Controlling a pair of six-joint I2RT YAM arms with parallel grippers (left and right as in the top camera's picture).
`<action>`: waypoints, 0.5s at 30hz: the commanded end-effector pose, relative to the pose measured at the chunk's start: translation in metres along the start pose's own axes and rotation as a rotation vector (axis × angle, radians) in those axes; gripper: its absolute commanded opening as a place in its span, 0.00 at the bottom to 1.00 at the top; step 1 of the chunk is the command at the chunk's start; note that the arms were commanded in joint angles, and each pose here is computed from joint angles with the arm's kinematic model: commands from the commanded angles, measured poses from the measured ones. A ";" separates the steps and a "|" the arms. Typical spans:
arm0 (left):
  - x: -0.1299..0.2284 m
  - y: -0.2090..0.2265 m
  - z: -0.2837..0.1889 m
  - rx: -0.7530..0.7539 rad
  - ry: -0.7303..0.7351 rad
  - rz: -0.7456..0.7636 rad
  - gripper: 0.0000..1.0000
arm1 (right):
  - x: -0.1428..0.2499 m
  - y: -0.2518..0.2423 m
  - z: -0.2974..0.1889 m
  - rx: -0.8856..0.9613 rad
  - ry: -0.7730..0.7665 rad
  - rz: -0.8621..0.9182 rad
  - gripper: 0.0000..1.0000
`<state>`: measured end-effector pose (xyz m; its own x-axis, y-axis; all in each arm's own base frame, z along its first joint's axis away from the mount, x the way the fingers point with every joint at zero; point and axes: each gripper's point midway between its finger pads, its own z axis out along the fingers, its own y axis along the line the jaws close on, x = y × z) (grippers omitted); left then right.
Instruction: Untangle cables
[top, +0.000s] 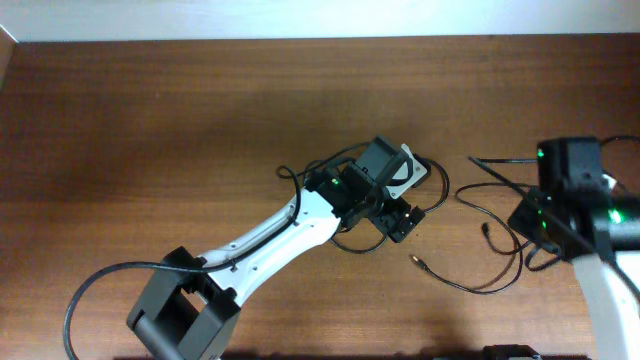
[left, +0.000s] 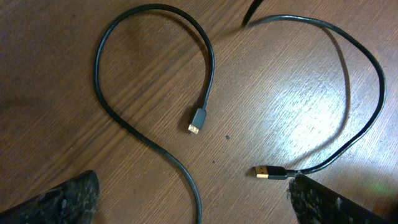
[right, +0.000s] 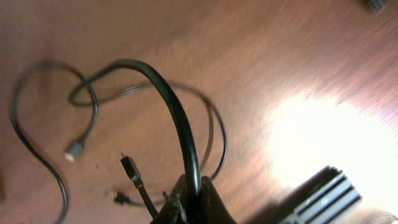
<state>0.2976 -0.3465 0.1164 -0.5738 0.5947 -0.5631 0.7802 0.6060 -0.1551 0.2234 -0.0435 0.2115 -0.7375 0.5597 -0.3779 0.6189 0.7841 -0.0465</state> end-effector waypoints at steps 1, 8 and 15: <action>-0.002 0.001 0.002 -0.007 0.001 -0.004 0.99 | 0.025 0.008 0.014 0.013 0.177 -0.005 0.04; -0.002 0.001 0.002 -0.007 0.001 -0.005 0.99 | 0.084 -0.046 -0.007 -0.038 0.079 0.284 0.09; -0.002 0.001 0.002 -0.007 0.001 -0.004 0.99 | 0.119 0.007 0.077 -0.079 0.336 0.462 0.07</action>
<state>0.2984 -0.3455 0.1154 -0.5748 0.5962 -0.5606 0.7782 0.6101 -0.1490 0.1648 0.0029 0.1087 -0.5179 0.8485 -0.1090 0.8279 0.5292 0.1859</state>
